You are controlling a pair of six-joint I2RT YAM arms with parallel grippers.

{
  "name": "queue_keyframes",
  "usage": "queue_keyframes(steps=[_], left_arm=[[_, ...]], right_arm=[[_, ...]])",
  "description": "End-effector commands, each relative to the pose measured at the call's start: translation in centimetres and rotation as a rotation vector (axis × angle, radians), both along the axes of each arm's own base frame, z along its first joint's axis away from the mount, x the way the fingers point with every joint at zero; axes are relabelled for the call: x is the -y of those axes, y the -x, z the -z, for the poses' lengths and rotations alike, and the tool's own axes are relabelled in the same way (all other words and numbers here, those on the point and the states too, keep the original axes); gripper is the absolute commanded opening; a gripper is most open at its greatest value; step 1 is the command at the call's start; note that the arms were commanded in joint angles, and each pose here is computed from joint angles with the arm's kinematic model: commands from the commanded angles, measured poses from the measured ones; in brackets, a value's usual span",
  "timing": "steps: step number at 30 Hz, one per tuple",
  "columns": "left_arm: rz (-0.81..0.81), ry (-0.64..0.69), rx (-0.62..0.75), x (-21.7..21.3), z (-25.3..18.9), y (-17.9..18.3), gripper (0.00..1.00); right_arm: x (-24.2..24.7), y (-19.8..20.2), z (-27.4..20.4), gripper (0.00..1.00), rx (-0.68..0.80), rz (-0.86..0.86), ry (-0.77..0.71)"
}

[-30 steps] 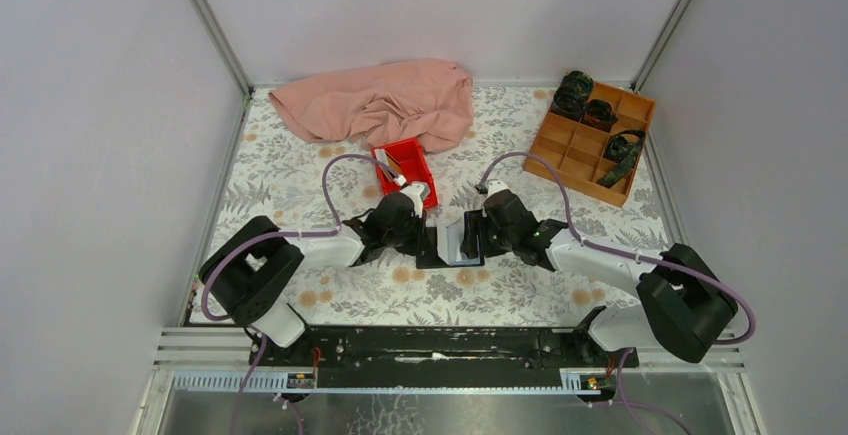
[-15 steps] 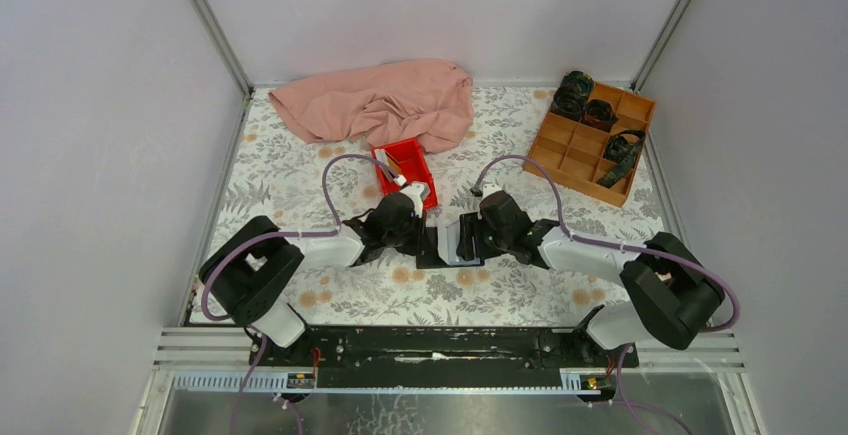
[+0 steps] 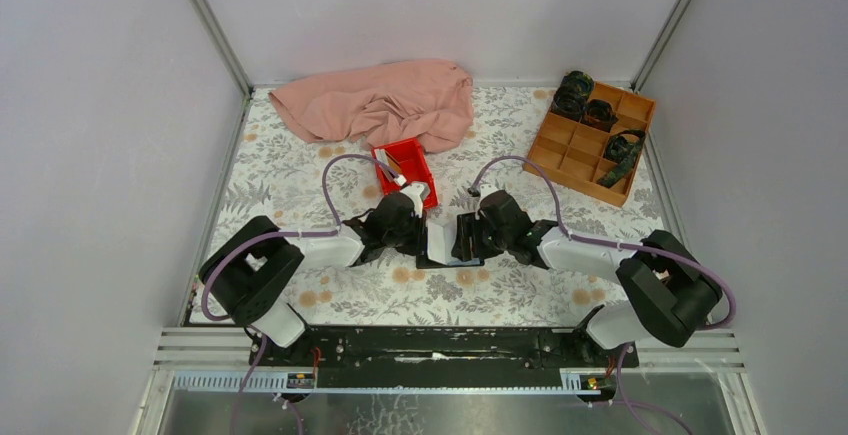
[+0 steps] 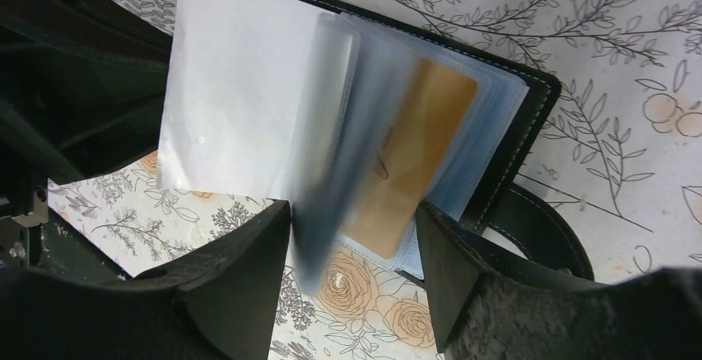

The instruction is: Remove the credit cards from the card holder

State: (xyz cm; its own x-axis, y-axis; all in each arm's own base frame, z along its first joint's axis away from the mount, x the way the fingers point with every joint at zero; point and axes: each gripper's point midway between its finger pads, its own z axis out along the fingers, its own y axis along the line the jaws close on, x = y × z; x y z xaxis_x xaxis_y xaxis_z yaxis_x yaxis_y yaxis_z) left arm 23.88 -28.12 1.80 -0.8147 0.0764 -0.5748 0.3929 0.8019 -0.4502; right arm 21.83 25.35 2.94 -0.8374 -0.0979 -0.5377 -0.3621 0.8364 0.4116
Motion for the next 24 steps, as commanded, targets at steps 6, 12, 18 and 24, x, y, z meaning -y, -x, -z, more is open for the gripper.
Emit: queue_keyframes(steps=[6, 12, 18, 24], left_arm=[[0.018, -0.022, -0.020, -0.5, 0.9, 0.8, 0.00], [0.008, -0.024, -0.008, -0.7, 0.6, 0.7, 0.00], [0.009, -0.024, -0.004, -0.7, 0.4, 0.7, 0.00], [0.005, -0.026, 0.004, -0.9, 0.2, 0.7, 0.00]], right_arm=[[-3.8, -0.6, -4.3, 0.64, 0.041, -0.084, -0.176], [-5.1, -0.3, -5.7, 0.64, 0.064, -0.116, -0.186], [-5.9, -0.2, -4.9, 0.64, 0.051, -0.130, -0.164], [-6.5, 0.2, -4.1, 0.64, 0.034, -0.138, -0.165]])
